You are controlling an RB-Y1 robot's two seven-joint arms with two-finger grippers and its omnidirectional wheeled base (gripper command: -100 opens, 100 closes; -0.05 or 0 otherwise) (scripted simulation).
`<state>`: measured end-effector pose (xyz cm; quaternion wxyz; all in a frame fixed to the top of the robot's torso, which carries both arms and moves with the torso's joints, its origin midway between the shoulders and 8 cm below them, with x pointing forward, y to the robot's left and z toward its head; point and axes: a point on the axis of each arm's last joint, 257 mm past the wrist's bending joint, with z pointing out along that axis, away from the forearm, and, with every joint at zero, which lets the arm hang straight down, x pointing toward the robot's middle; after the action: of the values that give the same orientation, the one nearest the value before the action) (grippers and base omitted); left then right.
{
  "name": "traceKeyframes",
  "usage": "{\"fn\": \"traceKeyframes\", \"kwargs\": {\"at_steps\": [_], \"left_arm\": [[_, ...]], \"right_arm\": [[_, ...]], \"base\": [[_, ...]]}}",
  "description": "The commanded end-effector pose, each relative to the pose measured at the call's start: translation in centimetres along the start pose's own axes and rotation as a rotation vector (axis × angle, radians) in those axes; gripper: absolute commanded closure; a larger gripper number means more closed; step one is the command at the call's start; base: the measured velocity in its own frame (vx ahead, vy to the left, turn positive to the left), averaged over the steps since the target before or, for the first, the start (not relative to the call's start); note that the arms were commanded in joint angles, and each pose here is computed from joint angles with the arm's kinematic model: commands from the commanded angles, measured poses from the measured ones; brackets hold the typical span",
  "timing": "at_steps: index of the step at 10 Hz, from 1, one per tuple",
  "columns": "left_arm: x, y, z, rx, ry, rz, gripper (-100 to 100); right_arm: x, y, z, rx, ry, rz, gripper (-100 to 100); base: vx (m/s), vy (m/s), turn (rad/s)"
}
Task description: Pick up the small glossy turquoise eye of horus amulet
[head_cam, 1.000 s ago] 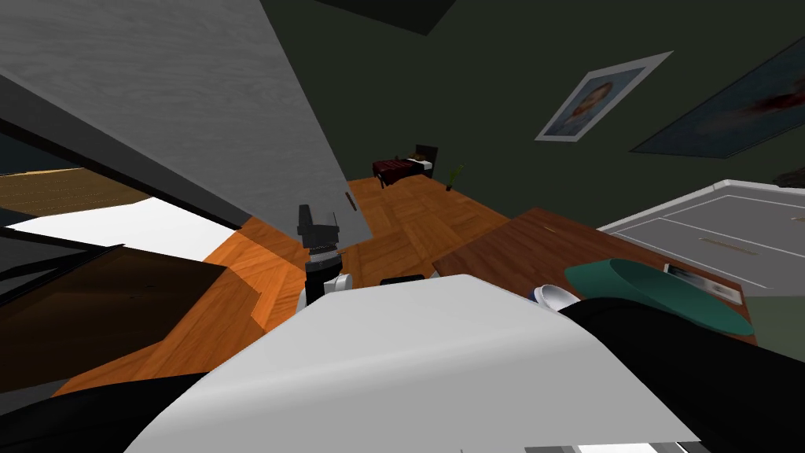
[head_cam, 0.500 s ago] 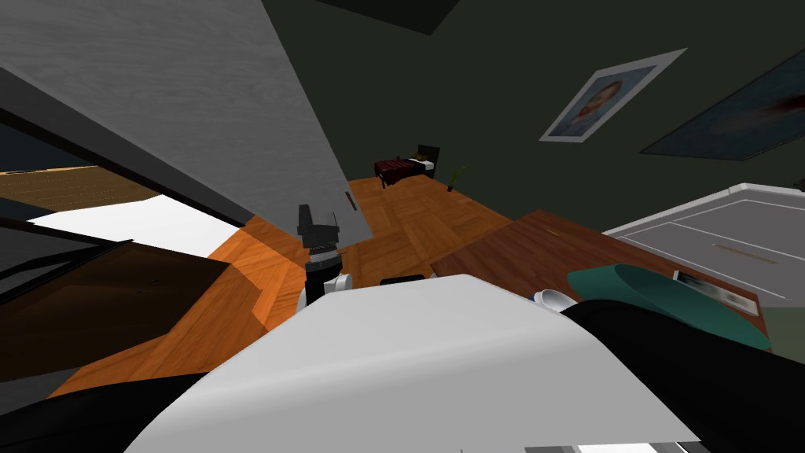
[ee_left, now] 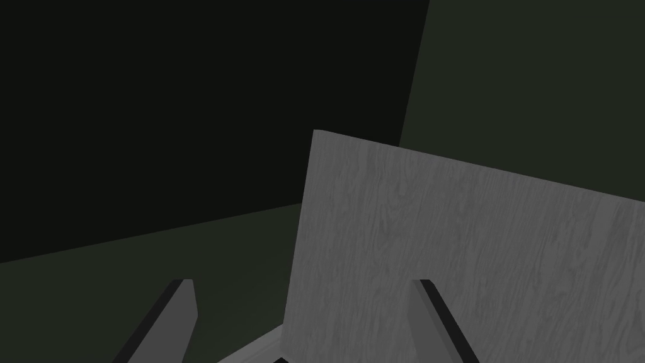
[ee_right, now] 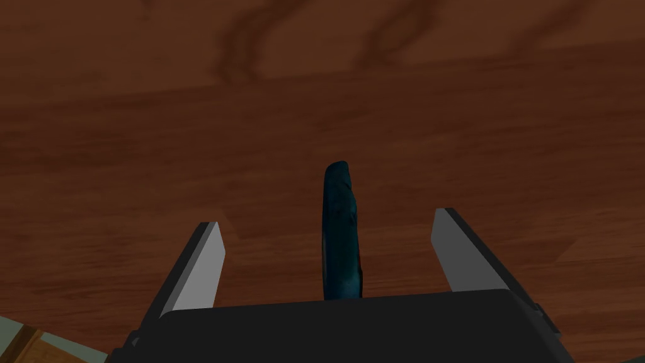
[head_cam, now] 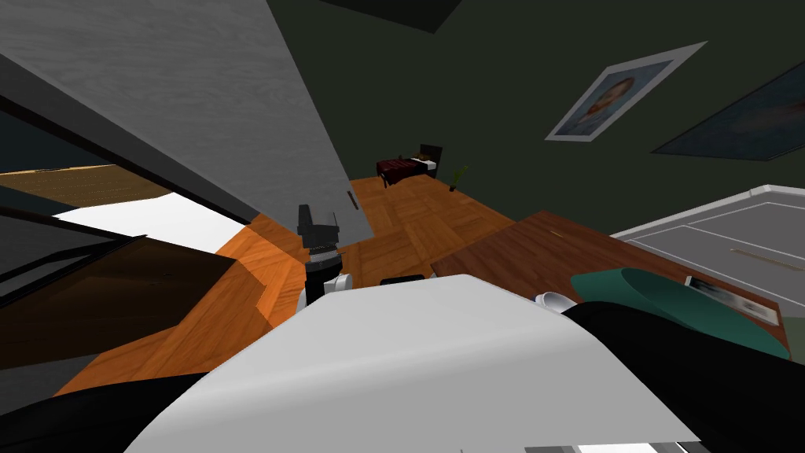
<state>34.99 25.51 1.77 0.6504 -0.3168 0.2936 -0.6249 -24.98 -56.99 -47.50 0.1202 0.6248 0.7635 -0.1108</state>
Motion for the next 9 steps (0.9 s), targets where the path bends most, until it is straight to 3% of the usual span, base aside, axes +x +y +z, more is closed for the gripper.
{"fn": "traceKeyframes", "kwargs": {"at_steps": [1, 2, 3, 7, 8, 9], "left_arm": [[0.00, 0.00, 0.00, 0.000, 0.000, 0.000, 0], [0.00, 0.00, 0.00, 0.000, 0.000, 0.000, 0], [0.00, 0.00, 0.00, 0.000, 0.000, 0.000, 0], [0.00, 0.00, 0.00, 0.000, 0.000, 0.000, 0], [0.00, 0.00, 0.00, 0.000, 0.000, 0.000, 0], [0.00, 0.00, 0.00, 0.000, 0.000, 0.000, 0]], "right_arm": [[-0.82, 0.31, -0.16, -0.004, -0.019, 0.005, -100], [-0.55, 0.21, -0.18, -0.002, -0.012, 0.003, -100], [-0.63, 0.22, -0.19, -0.002, -0.013, 0.003, 100], [-0.63, 0.34, -0.16, -0.005, -0.013, 0.003, 100], [-0.63, 0.34, -0.16, -0.005, -0.013, 0.003, 0], [-1.20, 1.05, 0.44, -0.015, -0.005, 0.005, 100]], "base": [[0.000, 0.000, 0.000], [0.000, 0.000, 0.000], [0.000, 0.000, 0.000], [0.000, 0.000, 0.000], [0.000, 0.000, 0.000], [0.020, 0.013, -0.075]]}}
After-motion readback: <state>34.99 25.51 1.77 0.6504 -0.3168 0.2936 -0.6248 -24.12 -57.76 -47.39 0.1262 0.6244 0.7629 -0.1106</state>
